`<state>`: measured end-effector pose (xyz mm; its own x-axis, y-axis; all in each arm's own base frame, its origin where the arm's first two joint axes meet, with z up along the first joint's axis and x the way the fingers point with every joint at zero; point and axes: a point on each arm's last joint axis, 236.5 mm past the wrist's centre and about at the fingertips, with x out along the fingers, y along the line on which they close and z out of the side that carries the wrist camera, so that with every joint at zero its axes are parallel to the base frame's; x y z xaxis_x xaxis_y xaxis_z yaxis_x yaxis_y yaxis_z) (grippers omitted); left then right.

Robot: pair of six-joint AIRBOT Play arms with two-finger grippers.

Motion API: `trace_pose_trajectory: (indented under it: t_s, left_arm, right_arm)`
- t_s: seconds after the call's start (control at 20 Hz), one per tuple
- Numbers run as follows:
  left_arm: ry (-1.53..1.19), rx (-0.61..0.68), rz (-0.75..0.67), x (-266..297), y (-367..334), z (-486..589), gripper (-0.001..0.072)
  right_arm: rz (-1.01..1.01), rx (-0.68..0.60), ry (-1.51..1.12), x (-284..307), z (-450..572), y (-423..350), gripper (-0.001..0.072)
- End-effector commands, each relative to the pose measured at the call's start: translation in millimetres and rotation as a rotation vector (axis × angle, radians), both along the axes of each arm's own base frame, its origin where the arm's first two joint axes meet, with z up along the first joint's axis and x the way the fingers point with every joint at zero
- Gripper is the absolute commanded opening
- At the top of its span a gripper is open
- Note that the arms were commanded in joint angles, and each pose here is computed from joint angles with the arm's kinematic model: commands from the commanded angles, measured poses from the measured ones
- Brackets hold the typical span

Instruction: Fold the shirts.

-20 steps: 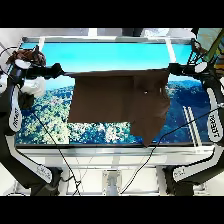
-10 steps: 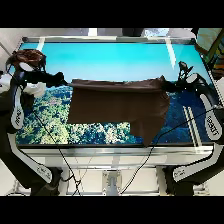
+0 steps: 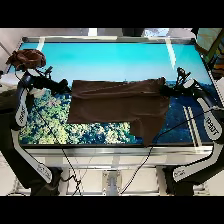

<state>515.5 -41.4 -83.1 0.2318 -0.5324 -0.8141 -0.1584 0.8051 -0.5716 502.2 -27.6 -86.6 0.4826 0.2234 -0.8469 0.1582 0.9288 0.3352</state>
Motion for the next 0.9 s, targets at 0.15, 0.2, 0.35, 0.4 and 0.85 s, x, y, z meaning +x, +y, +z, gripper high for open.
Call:
trace_pose_trajectory:
  t_s: [0.15, 0.2, 0.35, 0.4, 0.85]
  left_arm:
    - [0.036, -0.018, 0.012, -5.2, -2.7, -1.6, 0.0303]
    - [0.04, -0.02, 0.009, -6.4, -3.2, -1.4, 0.0335]
    - [0.058, -0.027, -0.008, -11.9, -5.3, 0.6, 0.0359]
    - [0.062, -0.03, -0.019, -13.3, -5.8, 4.5, 0.0359]
    - [-0.288, -0.146, -0.021, 30.4, 19.3, 206.3, 0.036]
  right_arm:
    - [-0.023, 0.026, 0.015, -2.2, -1.2, 2.7, 0.019]
    - [-0.021, 0.028, 0.02, -3.4, -1.4, 3.3, 0.034]
    - [-0.016, 0.038, 0.042, -8.4, -1.5, 2.7, 0.035]
    - [-0.014, 0.033, 0.054, -10.5, 0.7, -2.4, 0.035]
    - [-0.043, -0.077, -0.16, -0.5, 168.4, -89.4, 0.0354]
